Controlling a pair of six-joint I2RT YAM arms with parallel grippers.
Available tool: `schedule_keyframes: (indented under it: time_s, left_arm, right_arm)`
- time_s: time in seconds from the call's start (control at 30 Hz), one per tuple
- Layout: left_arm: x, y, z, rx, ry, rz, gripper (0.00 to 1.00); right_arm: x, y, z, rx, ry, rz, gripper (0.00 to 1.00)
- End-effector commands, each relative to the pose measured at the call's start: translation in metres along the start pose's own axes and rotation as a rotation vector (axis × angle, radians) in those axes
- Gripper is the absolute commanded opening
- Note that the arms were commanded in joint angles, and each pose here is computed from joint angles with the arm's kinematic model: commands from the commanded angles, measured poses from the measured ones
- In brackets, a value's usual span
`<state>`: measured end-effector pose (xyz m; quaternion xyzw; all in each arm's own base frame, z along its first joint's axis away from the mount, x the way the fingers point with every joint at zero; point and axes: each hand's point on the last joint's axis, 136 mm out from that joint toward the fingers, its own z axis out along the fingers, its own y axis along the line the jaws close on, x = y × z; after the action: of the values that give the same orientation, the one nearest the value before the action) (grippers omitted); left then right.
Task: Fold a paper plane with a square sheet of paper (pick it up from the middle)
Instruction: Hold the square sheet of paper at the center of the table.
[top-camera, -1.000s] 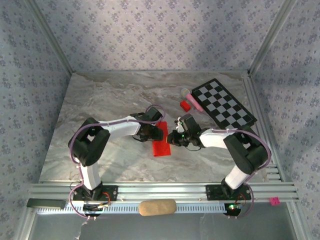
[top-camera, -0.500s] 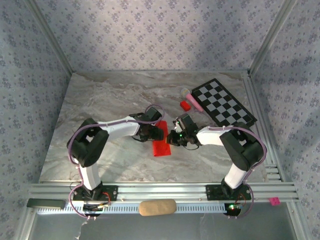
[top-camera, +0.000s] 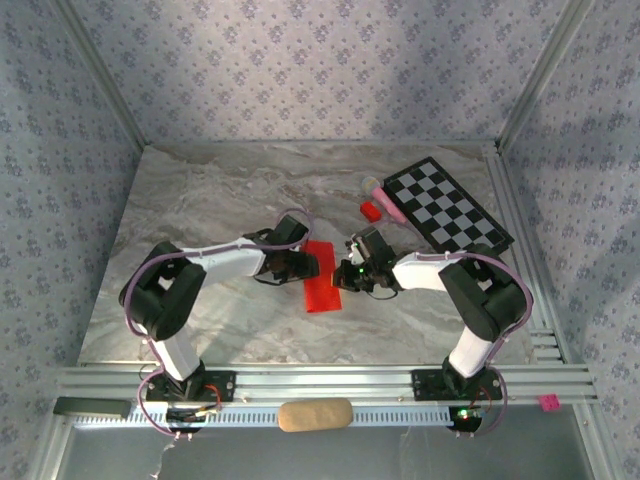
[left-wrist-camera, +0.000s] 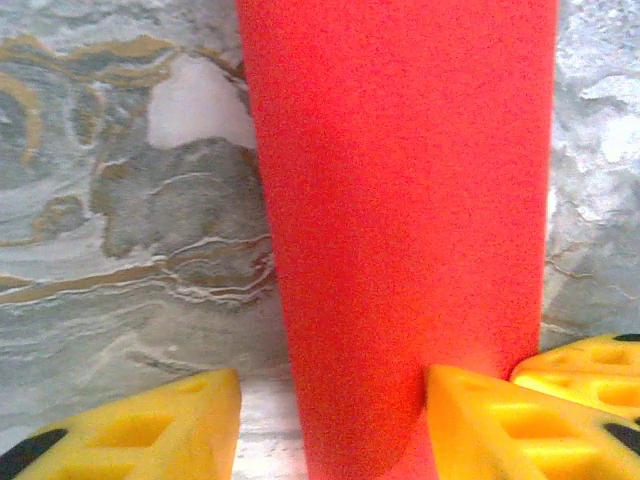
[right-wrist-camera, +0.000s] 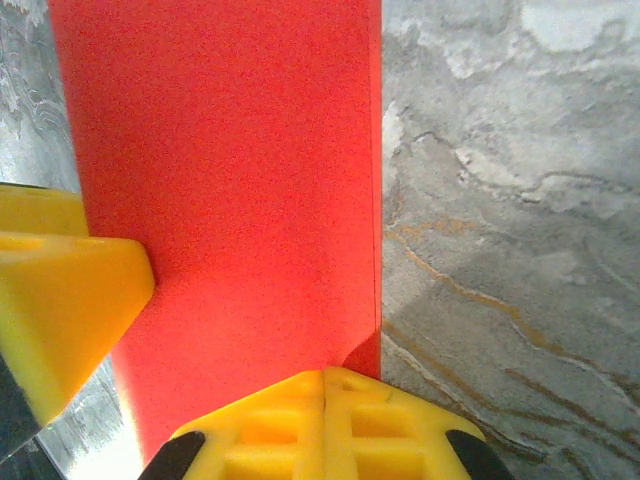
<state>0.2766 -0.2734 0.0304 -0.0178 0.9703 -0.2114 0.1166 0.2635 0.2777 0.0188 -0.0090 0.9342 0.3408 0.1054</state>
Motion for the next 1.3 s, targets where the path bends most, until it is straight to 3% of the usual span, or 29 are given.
schedule_keyframes:
  time_s: [0.0, 0.37, 0.57, 0.8, 1.0, 1.27]
  left_arm:
    - [0.0, -0.014, -0.005, 0.075, -0.002, -0.01, 0.5]
    - [0.005, 0.001, 0.006, 0.022, 0.014, -0.031, 0.44]
    - [0.008, 0.015, 0.011, -0.047, 0.026, -0.031, 0.43]
    - [0.01, 0.019, 0.016, -0.069, 0.042, -0.034, 0.43]
    - [0.01, 0.015, 0.016, -0.067, 0.069, 0.029, 0.44]
    - [0.012, 0.017, 0.019, -0.085, 0.085, 0.065, 0.46]
  right_arm:
    - [0.029, -0.047, 0.006, 0.177, 0.081, 0.071, 0.05]
    - [0.018, -0.026, 0.001, 0.099, 0.047, 0.04, 0.07]
    - [-0.016, 0.007, -0.035, 0.028, -0.1, -0.006, 0.17]
    - [-0.026, -0.024, -0.091, 0.187, -0.274, 0.054, 0.23]
    - [-0.016, -0.048, -0.096, 0.185, -0.278, 0.132, 0.24]
    - [-0.016, -0.047, -0.095, 0.176, -0.272, 0.133, 0.24]
